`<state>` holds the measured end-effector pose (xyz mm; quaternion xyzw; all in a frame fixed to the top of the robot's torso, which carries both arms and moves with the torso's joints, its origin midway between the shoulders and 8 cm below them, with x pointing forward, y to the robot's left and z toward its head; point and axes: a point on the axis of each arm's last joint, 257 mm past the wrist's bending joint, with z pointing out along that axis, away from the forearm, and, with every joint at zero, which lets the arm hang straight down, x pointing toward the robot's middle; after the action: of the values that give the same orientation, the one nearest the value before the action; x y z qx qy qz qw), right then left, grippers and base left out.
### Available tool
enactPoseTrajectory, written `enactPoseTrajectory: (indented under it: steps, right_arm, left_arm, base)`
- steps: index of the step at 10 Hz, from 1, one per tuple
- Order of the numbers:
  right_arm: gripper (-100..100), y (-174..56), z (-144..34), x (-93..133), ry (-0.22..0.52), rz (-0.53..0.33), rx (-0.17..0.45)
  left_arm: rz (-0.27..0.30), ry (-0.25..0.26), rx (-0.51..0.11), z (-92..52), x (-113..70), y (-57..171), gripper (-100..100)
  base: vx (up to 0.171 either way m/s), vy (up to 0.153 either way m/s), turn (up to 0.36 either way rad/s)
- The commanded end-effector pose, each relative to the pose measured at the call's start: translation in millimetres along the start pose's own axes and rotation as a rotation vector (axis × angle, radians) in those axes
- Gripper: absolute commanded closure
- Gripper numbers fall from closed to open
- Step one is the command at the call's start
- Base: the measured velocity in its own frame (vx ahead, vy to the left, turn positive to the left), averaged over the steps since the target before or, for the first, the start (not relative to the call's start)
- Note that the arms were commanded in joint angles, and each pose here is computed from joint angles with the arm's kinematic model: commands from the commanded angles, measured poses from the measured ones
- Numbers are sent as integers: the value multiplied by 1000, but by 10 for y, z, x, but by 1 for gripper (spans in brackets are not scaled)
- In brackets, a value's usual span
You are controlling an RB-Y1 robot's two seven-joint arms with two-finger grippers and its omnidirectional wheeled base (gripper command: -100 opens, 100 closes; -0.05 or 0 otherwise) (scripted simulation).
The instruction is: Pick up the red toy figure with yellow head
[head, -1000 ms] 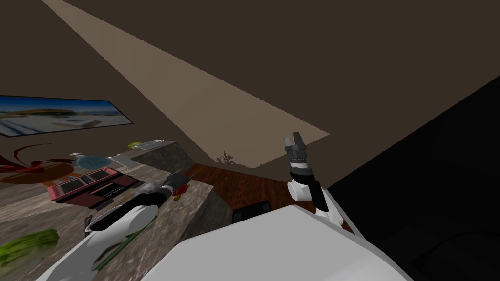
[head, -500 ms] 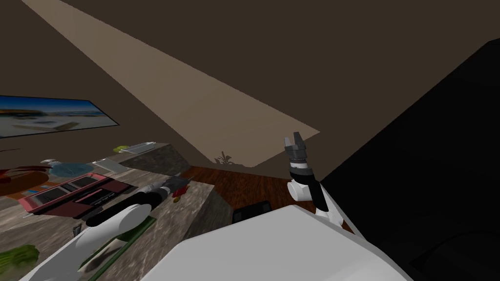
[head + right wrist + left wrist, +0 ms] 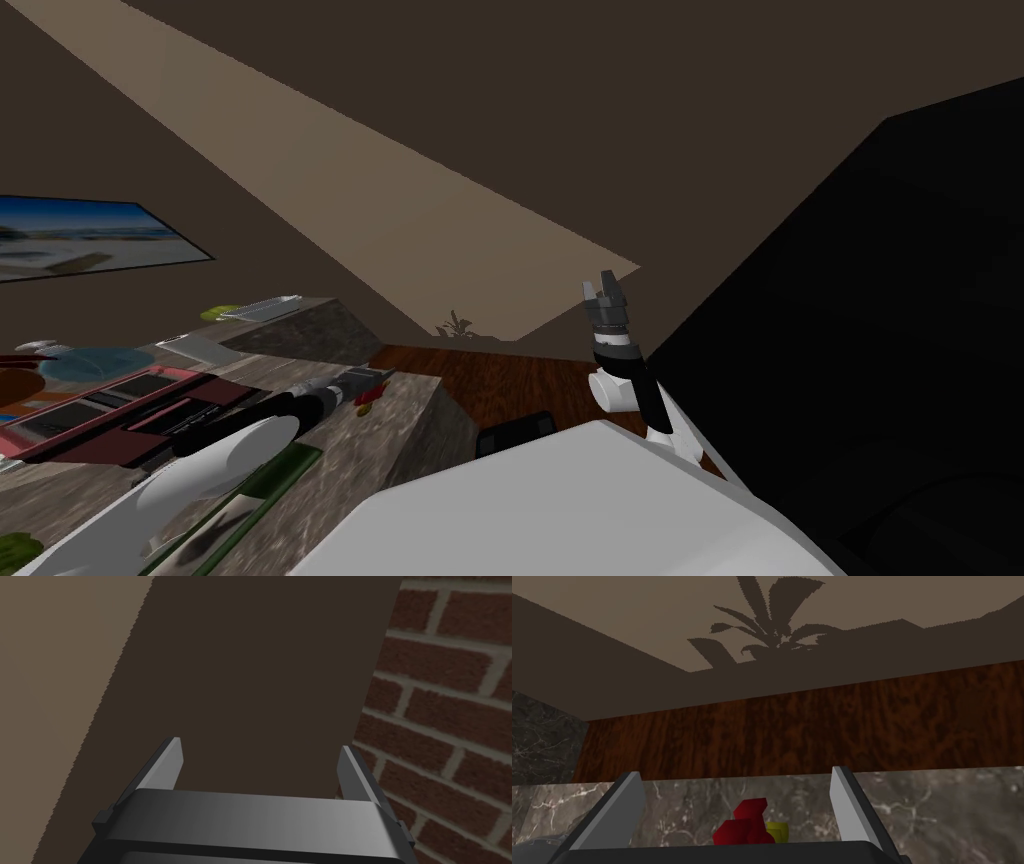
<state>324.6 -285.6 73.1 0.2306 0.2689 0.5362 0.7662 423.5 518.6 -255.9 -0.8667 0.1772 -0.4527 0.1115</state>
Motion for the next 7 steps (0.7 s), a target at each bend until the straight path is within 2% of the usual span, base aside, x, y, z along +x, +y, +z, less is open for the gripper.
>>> enactPoseTrajectory:
  steps: [1, 2, 4, 5, 7]
  right_arm:
    - [0, 0, 0, 0, 0, 0, 0]
    - [0, 0, 0, 0, 0, 0, 0]
    - [0, 0, 0, 0, 0, 0, 0]
    - [0, 0, 0, 0, 0, 0, 0]
    - [0, 0, 0, 0, 0, 0, 0]
  left_arm:
    - [-65, -55, -38, -12, -130, 20, -100]
    - [-69, -56, -42, -12, -132, 30, -100]
    - [-157, -135, -89, -58, -302, 49, -100]
    - [-171, -146, -98, -64, -326, 77, -100]
    - [-251, -219, -138, -129, -469, 110, -100]
  base:
    - [-55, 46, -130]
    - [-50, 48, -79]
    - [-69, 60, -154]
    - [-69, 67, -72]
    - [-60, 62, -145]
